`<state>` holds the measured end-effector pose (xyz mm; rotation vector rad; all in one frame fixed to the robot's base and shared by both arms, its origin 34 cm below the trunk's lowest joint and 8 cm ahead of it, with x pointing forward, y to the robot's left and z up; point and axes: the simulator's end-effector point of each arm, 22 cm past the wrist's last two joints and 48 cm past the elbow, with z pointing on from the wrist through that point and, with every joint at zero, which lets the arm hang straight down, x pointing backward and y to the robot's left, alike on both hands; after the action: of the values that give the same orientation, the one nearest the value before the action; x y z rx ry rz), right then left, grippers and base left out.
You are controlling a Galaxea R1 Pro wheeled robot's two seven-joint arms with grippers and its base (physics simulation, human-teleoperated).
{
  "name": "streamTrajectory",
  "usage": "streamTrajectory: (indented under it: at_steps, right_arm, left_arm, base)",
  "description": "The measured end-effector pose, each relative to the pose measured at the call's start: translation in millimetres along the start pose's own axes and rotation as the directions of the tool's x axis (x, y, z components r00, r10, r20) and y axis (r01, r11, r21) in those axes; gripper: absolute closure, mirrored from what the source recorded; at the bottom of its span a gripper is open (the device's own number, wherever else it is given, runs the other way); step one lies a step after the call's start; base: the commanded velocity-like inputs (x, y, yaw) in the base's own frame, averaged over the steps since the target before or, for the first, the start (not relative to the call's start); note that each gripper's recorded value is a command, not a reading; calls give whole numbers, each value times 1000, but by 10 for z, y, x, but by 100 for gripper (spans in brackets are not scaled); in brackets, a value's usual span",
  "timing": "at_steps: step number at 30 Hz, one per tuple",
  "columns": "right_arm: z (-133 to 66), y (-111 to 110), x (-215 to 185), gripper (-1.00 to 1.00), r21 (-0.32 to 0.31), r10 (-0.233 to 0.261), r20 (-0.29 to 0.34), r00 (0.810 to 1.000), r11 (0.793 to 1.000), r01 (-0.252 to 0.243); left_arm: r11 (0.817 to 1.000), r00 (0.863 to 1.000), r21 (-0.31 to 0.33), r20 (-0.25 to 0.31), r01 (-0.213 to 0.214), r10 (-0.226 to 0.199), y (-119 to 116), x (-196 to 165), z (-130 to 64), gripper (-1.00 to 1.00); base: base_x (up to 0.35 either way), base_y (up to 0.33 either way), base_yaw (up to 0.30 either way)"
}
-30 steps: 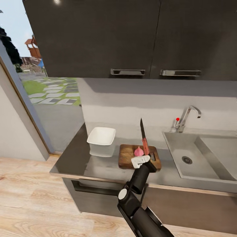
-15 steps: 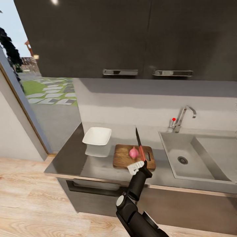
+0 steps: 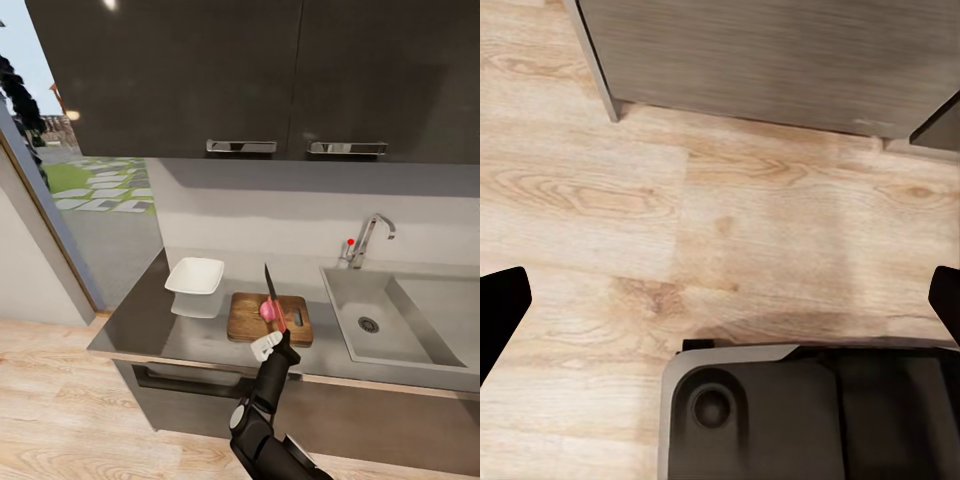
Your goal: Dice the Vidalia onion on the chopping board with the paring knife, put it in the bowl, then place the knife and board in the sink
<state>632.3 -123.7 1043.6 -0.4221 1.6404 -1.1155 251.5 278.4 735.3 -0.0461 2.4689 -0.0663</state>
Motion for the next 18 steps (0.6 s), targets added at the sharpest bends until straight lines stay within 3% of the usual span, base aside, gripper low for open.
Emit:
streamTrajectory:
  at_steps: [6, 13, 18]
  right_arm:
    - [-2, 35, 27, 100, -6, -11, -2, 1000, 1000, 11]
    - [-3, 45, 37, 100, -7, -16, -3, 1000, 1000, 16]
    - [-8, 91, 80, 100, -14, -34, -6, 999, 999, 33]
  left_arm:
    - [1000, 1000, -2, -6, -1, 1, 11, 28, -4, -100]
    - [1000, 1000, -1, -8, 3, -3, -10, 39, -4, -100]
    - [1000, 1000, -1, -9, 4, -4, -15, 44, -5, -100]
  base:
    - [0, -8, 0]
    - [0, -200, 0]
    - [0, -75, 0]
